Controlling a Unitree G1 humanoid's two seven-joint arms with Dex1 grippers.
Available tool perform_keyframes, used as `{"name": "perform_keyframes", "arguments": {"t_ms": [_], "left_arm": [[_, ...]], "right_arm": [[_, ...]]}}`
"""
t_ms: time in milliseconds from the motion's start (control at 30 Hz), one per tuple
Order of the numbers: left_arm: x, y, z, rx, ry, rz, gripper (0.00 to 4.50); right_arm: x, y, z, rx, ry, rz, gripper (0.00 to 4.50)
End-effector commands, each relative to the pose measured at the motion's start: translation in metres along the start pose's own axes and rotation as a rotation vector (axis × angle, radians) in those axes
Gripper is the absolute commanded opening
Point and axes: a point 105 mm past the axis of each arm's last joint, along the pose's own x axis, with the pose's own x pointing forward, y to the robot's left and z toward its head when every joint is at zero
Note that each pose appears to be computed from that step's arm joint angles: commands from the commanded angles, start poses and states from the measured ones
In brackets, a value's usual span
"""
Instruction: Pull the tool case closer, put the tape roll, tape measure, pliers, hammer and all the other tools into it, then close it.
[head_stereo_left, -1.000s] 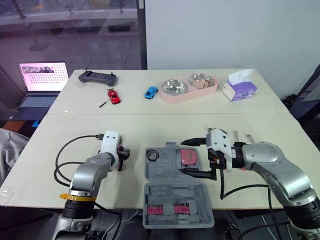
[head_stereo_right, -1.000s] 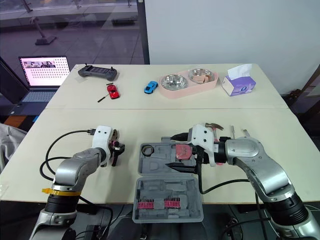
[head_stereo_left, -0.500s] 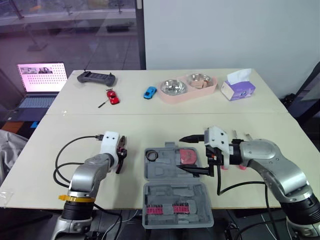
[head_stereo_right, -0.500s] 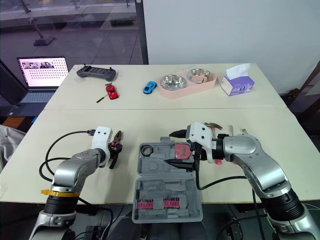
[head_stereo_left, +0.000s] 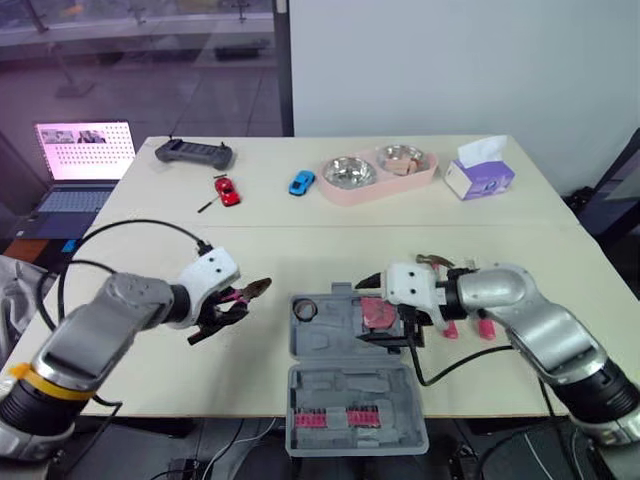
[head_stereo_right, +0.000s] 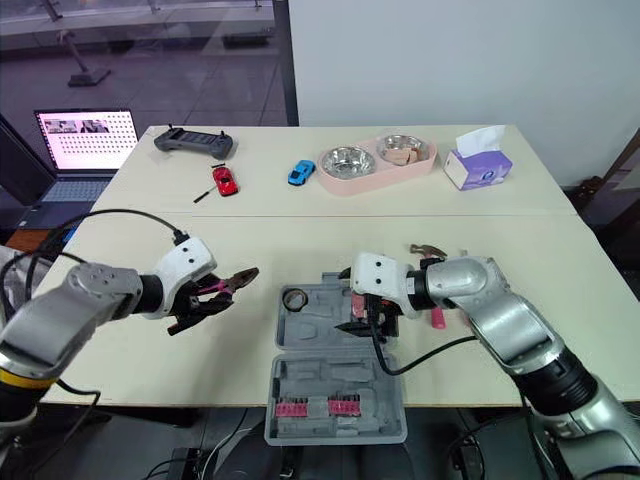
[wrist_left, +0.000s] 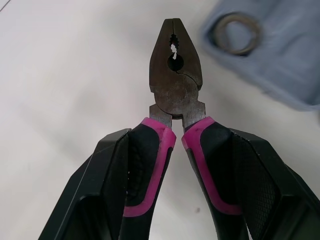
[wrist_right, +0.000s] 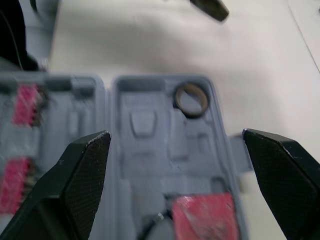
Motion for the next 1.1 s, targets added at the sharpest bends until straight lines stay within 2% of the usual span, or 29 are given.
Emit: {"name": "perform_keyframes", "arguments": {"t_ms": [33, 167, 300, 600, 933, 1033, 1100], "left_arm": [[-0.001, -0.015, 0.016, 0.079, -0.002, -0.168, 2.41], [0.003, -0.029, 0.032, 0.169, -0.003, -0.300, 2.41], [0.008, -0.029, 0.043, 0.213, -0.016, -0.323, 2.41], [0.015, -0.017, 0.050, 0.324, -0.016, -0.292, 2.41], [0.018, -0.018, 0.051, 0.331, -0.034, -0.290, 2.41], [0.017, -0.015, 0.048, 0.328, -0.033, -0.285, 2.41], [0.017, -0.013, 0.044, 0.327, -0.029, -0.283, 2.41]], "right_arm": [[0.017, -0.002, 0.018, -0.060, 0.038, 0.069, 4.50], [0.048, -0.010, 0.043, -0.016, 0.044, 0.077, 4.50], [0.065, -0.014, 0.055, -0.013, 0.061, 0.073, 4.50], [0.075, -0.002, 0.068, 0.016, 0.029, 0.154, 4.50], [0.084, -0.004, 0.068, 0.053, 0.020, 0.147, 4.50], [0.085, -0.004, 0.067, 0.056, 0.020, 0.145, 3.63], [0.086, -0.006, 0.067, 0.061, 0.018, 0.139, 2.70]]}}
